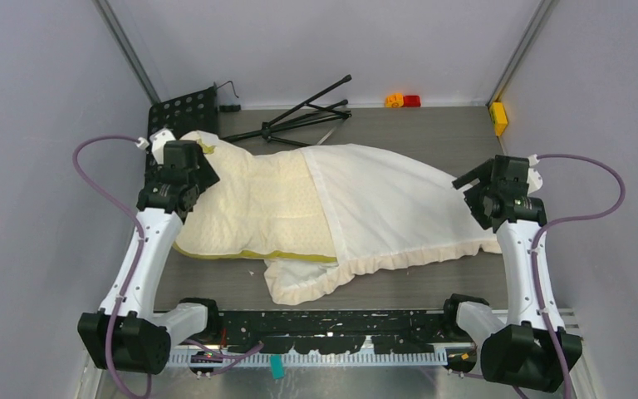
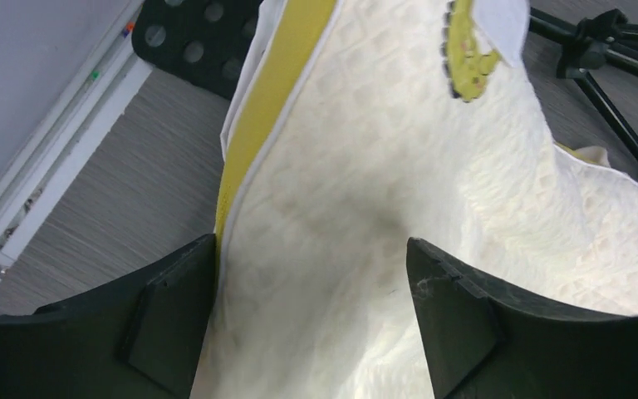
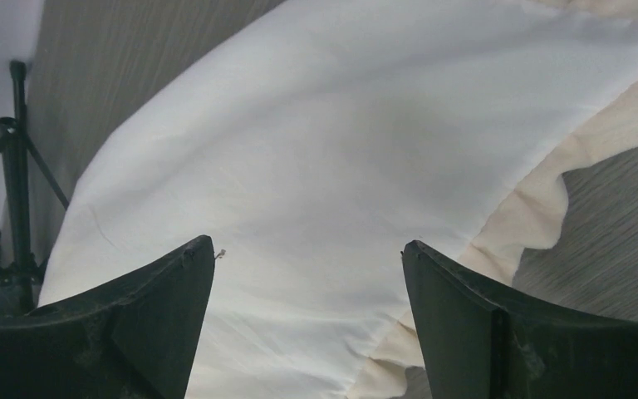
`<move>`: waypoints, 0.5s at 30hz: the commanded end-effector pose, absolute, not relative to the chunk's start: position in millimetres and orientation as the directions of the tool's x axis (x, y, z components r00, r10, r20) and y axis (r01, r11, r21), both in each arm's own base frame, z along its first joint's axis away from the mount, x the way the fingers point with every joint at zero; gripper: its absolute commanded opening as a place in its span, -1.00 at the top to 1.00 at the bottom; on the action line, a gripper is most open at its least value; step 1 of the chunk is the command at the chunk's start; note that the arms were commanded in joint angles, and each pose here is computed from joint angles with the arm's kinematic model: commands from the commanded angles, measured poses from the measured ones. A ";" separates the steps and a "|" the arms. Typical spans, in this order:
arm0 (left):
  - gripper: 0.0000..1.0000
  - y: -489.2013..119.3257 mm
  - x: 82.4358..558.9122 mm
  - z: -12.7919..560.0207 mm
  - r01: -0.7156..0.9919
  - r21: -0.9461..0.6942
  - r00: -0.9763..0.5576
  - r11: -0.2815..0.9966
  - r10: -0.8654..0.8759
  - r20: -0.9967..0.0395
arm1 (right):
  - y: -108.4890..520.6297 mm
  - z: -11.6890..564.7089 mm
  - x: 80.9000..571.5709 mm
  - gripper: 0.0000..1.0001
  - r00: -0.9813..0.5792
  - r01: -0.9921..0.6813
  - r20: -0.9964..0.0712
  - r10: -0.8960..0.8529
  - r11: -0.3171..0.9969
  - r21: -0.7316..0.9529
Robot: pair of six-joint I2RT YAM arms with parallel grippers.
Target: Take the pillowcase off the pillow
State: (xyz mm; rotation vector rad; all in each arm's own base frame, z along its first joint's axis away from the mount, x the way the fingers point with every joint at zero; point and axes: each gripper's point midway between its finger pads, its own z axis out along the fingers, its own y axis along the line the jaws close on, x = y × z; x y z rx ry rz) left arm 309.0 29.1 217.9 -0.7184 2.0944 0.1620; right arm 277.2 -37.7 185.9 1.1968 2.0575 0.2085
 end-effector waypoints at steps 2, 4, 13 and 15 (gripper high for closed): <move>-0.77 22.5 304.8 270.9 -0.507 -0.007 -0.415 0.862 -0.252 -0.874 | -1.6 174.0 267.2 -0.78 -0.429 0.647 -0.475 0.768 0.628 0.432; -0.86 11.9 303.1 287.8 -0.476 0.090 -0.410 0.875 -0.130 -0.903 | 11.6 165.6 267.1 -0.78 -0.477 0.626 -0.489 0.731 0.673 0.394; -0.99 -68.9 299.0 266.1 -0.068 0.383 -0.612 0.921 0.265 -0.746 | 58.8 114.0 254.4 -0.80 -0.607 0.644 -0.434 0.666 0.732 0.222; -0.99 -105.4 285.9 245.2 0.128 0.241 -0.645 0.962 0.265 -0.717 | 60.7 105.8 246.8 -0.80 -0.595 0.674 -0.436 0.675 0.715 0.186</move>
